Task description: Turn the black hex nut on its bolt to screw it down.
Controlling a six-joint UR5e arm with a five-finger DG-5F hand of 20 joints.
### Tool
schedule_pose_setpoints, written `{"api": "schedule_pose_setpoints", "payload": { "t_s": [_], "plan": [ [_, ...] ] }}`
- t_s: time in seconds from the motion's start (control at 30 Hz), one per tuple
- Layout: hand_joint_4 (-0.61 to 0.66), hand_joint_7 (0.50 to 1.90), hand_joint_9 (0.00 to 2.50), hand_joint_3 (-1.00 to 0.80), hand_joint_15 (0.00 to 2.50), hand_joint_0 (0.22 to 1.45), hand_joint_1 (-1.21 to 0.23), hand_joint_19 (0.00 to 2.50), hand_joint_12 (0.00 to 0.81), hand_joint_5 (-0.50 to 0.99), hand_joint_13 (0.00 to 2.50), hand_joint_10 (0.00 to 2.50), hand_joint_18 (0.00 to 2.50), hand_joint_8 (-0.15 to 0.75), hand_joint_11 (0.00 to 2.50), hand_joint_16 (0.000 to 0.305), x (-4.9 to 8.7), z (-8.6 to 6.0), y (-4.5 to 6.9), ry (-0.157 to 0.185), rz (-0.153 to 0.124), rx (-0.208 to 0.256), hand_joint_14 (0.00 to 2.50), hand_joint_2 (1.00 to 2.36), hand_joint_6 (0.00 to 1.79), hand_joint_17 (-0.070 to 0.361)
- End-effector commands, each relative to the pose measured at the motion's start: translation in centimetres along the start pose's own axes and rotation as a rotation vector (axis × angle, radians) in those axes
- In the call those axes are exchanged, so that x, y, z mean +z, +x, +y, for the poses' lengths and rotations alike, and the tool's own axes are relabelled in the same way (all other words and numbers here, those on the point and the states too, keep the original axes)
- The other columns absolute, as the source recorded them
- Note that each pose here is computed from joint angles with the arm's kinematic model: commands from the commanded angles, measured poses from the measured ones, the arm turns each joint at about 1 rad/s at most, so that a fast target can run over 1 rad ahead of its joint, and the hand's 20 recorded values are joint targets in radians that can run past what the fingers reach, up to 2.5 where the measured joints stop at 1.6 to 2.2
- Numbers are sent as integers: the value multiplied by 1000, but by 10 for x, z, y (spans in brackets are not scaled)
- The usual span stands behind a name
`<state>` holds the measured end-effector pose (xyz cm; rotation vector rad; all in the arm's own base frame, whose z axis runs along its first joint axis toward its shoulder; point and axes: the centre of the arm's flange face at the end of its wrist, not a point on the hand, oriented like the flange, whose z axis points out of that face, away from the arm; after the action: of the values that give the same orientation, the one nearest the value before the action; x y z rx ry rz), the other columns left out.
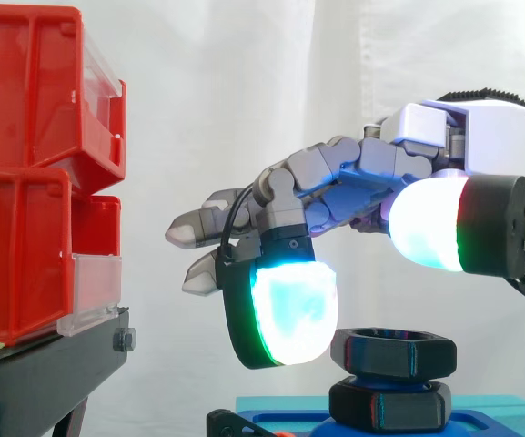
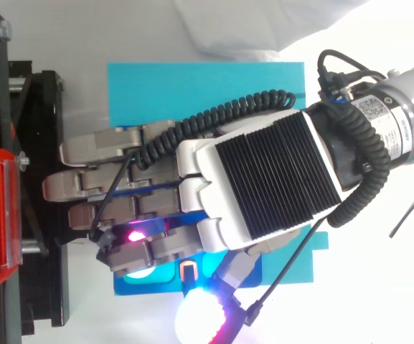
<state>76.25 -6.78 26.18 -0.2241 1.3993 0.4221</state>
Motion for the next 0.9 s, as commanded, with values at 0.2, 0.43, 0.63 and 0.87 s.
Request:
{"api": "schedule_pose_setpoints", "payload": {
  "t_s": [0.2, 0.43, 0.63, 0.87],
  "plan": [
    [154, 1263, 630, -500, 0, 484, -260, 158, 269, -98, 314, 1, 94, 231, 69, 47, -3, 2, 3, 2, 30, 12, 0, 1000, 661, 106],
    [160, 1255, 637, -500, 0, 484, -261, 151, 269, -95, 314, 0, 96, 231, 71, 47, -4, 2, 4, 3, 39, 16, 0, 1000, 665, 106],
    [157, 1268, 647, -500, 0, 484, -263, 158, 268, -95, 316, 1, 97, 235, 74, 47, -4, 1, 4, 5, 39, 15, 0, 1000, 664, 106],
    [138, 1281, 643, -500, 0, 485, -276, 150, 271, -112, 325, 3, 101, 233, 77, 47, -6, 0, 5, 8, 48, 18, 0, 1000, 685, 106]
  ]
}}
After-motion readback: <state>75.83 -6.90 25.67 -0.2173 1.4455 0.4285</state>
